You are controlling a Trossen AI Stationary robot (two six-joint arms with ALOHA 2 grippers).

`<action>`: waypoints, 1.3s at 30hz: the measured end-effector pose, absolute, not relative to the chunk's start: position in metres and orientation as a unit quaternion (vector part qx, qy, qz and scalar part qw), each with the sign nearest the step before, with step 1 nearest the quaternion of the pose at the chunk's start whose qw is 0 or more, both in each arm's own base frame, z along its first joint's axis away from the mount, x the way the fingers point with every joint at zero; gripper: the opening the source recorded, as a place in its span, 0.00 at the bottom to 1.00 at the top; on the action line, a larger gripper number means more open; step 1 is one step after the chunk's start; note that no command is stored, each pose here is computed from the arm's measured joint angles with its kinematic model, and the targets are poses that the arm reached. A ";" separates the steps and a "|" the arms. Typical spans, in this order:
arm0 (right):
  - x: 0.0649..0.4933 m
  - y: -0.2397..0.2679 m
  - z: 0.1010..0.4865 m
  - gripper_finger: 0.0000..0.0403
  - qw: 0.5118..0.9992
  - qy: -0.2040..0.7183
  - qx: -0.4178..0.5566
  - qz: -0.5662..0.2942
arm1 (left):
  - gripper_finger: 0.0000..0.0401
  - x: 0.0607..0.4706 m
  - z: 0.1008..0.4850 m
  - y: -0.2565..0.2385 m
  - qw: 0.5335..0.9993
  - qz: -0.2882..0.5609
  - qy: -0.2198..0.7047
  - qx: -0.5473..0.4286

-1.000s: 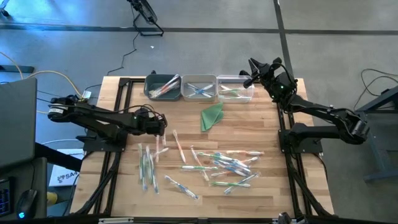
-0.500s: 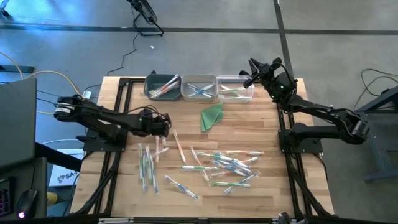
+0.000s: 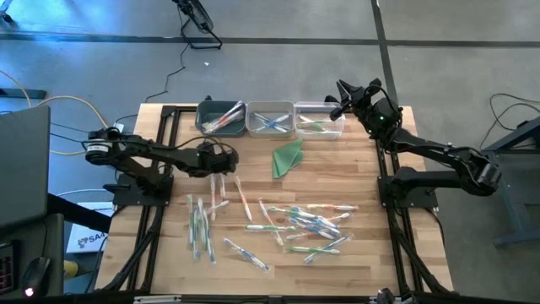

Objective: Pick & Place Toothbrushes
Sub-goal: Put the orange toothbrush into the dark blue bin

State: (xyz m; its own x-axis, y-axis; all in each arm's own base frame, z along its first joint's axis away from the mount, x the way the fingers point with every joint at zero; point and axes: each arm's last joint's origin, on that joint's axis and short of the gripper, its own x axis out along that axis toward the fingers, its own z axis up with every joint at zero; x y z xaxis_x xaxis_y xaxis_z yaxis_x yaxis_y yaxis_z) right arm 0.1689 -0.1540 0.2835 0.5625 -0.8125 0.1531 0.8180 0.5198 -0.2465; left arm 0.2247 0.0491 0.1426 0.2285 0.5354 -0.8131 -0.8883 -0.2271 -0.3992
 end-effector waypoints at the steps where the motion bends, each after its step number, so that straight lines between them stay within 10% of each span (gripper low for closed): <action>1: 0.169 -0.154 0.283 0.08 0.872 -0.009 -0.146 -0.468 | 0.31 0.223 0.142 0.052 0.590 0.599 0.182 -0.510; 19: 0.169 -0.154 0.283 0.08 0.872 -0.006 -0.146 -0.468 | 0.31 0.254 0.190 0.072 0.640 0.545 0.218 -0.497; 39: 0.169 -0.155 0.278 0.08 0.874 0.019 -0.140 -0.465 | 0.31 0.239 0.185 0.086 0.549 0.584 0.335 -0.496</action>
State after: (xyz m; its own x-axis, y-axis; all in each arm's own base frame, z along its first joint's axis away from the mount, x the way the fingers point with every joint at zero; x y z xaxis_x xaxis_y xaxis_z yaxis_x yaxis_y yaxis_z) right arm 0.1694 -0.1546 0.2779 0.5674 -0.8176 0.0975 0.8071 0.5289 -0.2625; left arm 0.2386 0.0856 0.1849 0.0940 0.3090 -0.9464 -0.9728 -0.1737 -0.1533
